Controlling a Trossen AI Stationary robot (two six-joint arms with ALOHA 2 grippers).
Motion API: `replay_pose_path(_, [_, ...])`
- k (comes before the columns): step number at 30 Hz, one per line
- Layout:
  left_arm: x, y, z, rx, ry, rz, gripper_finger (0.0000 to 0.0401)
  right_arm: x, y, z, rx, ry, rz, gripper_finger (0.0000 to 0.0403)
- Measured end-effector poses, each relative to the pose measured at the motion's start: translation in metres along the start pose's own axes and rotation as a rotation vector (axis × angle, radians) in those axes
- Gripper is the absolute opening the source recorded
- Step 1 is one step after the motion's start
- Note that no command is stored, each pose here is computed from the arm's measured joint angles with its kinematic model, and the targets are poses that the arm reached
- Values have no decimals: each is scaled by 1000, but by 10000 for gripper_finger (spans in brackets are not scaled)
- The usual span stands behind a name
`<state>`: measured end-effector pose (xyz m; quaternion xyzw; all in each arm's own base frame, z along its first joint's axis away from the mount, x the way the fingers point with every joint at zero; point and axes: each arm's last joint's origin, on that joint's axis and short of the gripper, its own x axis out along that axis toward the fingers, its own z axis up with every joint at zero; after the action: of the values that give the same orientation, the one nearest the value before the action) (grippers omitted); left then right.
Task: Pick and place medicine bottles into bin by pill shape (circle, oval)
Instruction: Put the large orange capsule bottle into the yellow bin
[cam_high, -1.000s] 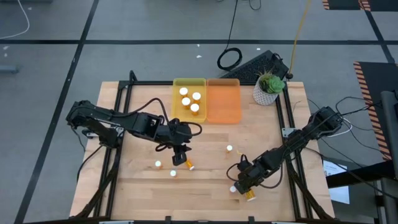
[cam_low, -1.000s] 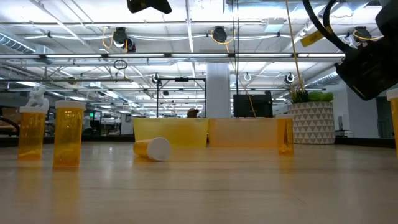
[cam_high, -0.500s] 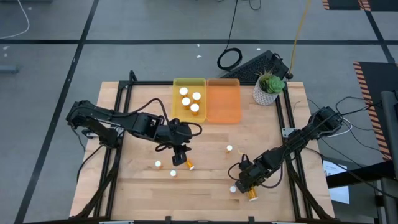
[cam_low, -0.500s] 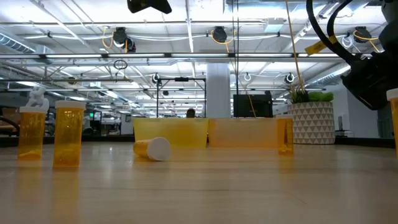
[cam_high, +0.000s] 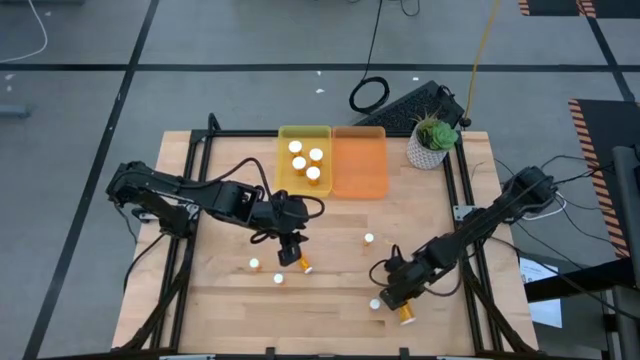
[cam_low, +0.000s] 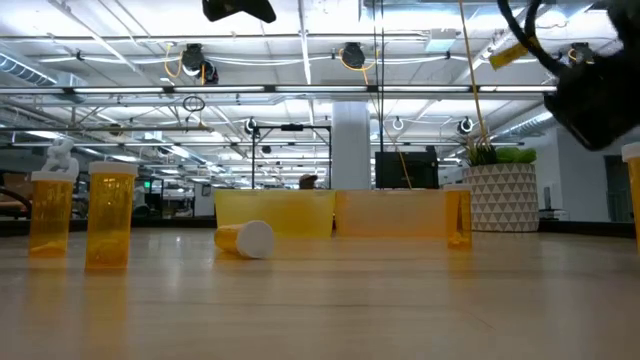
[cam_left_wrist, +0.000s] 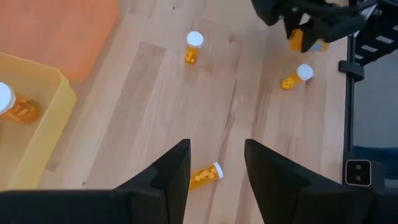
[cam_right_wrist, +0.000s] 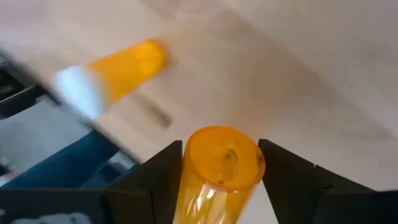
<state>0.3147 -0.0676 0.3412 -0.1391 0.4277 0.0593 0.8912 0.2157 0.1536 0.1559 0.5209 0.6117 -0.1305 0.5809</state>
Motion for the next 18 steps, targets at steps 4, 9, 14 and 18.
replay_pose_path(4, [0, -3, 3, -8, -42, -19, 154, -24, 6, -6, -32, 3, 104, 187])
replay_pose_path(9, [-3, -13, 15, -18, -178, -97, 154, -66, 16, -11, -61, -116, 347, 190])
replay_pose_path(14, [-13, -22, 27, -6, -336, -164, 162, -112, 20, -10, -33, -360, 609, 188])
replay_pose_path(18, [-28, -28, 32, 19, -468, -148, 198, -143, 19, -4, -27, -560, 766, 189])
